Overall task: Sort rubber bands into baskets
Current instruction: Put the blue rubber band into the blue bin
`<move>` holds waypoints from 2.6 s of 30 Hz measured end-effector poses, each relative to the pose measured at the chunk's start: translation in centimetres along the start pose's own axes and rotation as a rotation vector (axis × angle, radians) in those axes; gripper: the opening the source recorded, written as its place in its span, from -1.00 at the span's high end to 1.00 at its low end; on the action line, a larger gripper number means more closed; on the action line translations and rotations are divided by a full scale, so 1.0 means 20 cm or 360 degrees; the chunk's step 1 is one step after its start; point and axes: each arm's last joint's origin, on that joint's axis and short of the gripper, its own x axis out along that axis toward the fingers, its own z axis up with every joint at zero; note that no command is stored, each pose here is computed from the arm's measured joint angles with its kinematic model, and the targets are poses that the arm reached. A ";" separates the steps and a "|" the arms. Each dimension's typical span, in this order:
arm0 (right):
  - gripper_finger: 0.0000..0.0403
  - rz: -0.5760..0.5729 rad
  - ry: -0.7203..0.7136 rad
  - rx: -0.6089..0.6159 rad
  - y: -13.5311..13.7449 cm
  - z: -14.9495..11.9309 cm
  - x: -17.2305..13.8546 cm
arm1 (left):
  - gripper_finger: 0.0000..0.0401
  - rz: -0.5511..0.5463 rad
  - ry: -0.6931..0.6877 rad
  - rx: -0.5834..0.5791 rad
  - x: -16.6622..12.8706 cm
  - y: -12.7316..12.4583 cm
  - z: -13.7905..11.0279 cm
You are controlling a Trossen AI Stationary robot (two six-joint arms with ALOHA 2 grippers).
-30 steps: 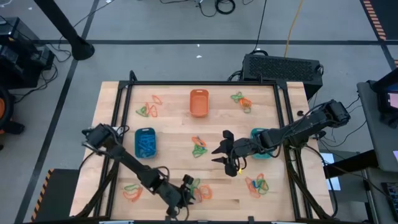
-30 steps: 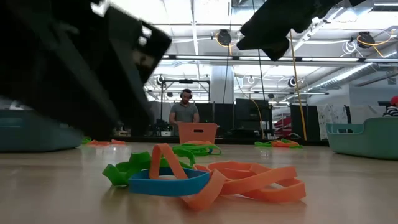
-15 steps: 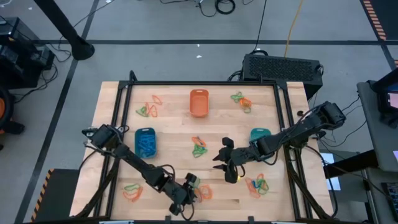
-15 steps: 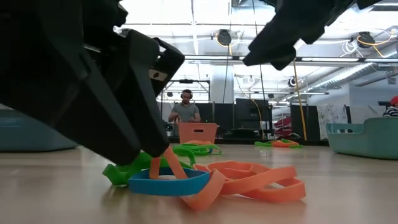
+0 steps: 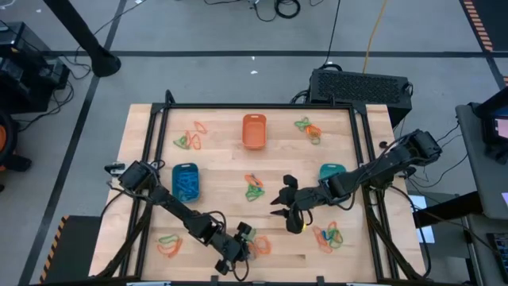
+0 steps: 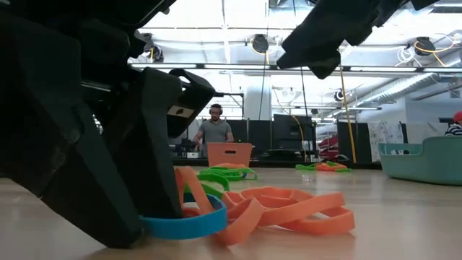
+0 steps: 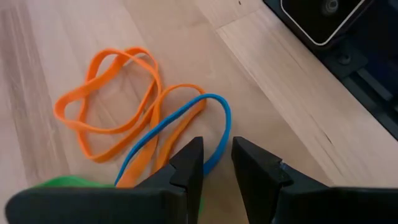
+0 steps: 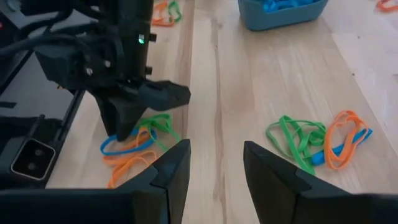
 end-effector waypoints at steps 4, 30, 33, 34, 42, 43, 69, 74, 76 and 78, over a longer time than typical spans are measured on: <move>0.30 0.0007 -0.0022 0.0005 0.00 0.01 0.00 | 0.53 0.0005 -0.0005 0.0000 0.00 0.00 0.01; 0.30 0.0006 -0.0040 0.0001 0.00 0.01 0.00 | 0.99 0.0404 -0.0100 -0.0065 -0.29 0.07 0.17; 0.30 0.0006 -0.0039 0.0000 0.00 0.01 0.00 | 0.99 0.0489 -0.0094 -0.0093 -0.35 0.08 0.19; 0.30 0.0006 -0.0038 0.0000 0.00 0.01 0.00 | 0.99 0.0518 -0.0100 -0.0106 -0.37 0.09 0.20; 0.30 0.0004 -0.0026 0.0005 0.00 0.01 0.00 | 0.99 0.0665 0.0097 -0.0295 -0.58 0.12 0.17; 0.30 0.0004 -0.0027 0.0005 0.00 0.01 0.00 | 0.99 0.0680 0.0148 -0.0342 -0.62 0.12 0.15; 0.30 0.0006 -0.0033 0.0010 0.00 0.01 0.00 | 0.99 0.1186 0.1158 -0.0998 -1.04 0.16 -0.45; 0.30 0.0005 -0.0034 -0.0022 0.00 0.01 0.00 | 0.99 0.1142 0.1146 -0.0950 -1.00 0.18 -0.49; 0.30 0.0005 -0.0034 -0.0052 0.00 0.01 0.00 | 0.99 0.1135 0.1121 -0.0919 -0.99 0.19 -0.49; 0.30 0.0004 -0.0034 -0.0081 0.00 0.01 0.00 | 0.99 0.1116 0.1087 -0.0912 -0.98 0.21 -0.48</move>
